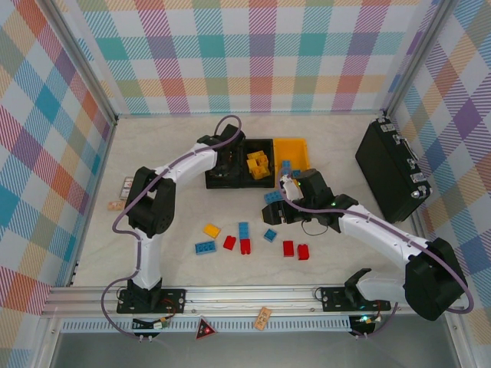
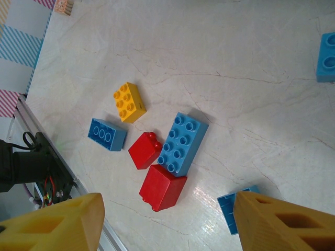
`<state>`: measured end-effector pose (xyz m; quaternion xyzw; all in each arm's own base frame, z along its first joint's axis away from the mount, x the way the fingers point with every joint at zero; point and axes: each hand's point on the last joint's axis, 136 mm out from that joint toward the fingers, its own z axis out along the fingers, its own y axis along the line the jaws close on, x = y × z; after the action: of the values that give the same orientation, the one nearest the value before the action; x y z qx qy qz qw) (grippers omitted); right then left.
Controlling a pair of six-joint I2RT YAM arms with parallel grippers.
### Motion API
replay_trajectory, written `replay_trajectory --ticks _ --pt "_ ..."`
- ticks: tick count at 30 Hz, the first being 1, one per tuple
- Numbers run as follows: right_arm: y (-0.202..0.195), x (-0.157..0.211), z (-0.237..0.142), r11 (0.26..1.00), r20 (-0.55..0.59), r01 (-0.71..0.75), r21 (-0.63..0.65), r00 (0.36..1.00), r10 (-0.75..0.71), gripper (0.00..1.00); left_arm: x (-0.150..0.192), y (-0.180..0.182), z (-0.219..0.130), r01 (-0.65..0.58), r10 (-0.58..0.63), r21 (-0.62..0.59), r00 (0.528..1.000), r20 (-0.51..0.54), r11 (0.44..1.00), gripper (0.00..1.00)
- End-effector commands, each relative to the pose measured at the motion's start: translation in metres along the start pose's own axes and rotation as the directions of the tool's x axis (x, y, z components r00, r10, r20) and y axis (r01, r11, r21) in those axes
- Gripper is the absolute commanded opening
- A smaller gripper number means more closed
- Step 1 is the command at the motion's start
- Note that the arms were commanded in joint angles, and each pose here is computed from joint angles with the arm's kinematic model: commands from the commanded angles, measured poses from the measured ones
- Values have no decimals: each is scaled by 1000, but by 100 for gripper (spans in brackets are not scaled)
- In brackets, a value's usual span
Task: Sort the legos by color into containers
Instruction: Place the lego in the container, then pick up the lego from the bottom-center of the table.
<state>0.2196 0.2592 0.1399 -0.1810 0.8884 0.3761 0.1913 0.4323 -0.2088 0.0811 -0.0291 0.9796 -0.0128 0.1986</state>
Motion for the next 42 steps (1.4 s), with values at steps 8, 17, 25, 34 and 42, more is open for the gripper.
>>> replay_trajectory --ticks 8,17,25,34,42 --pt "4 -8 0 1000 12 10 -3 1000 -10 67 -8 0 -16 6 -6 21 1000 22 1000 50" --pt "-4 -5 -2 999 10 -1 44 1000 1 67 -4 3 -48 7 -12 78 998 62 997 50" --pt "-17 0 -6 990 -25 28 137 999 -25 67 15 5 -70 3 -16 163 997 75 987 51" --pt "-23 -2 -5 983 -46 30 180 999 -22 67 50 2 -85 13 -31 291 998 59 957 52" --pt "-33 24 14 959 -179 115 259 981 -69 67 88 11 -84 36 -39 332 999 4 943 52"
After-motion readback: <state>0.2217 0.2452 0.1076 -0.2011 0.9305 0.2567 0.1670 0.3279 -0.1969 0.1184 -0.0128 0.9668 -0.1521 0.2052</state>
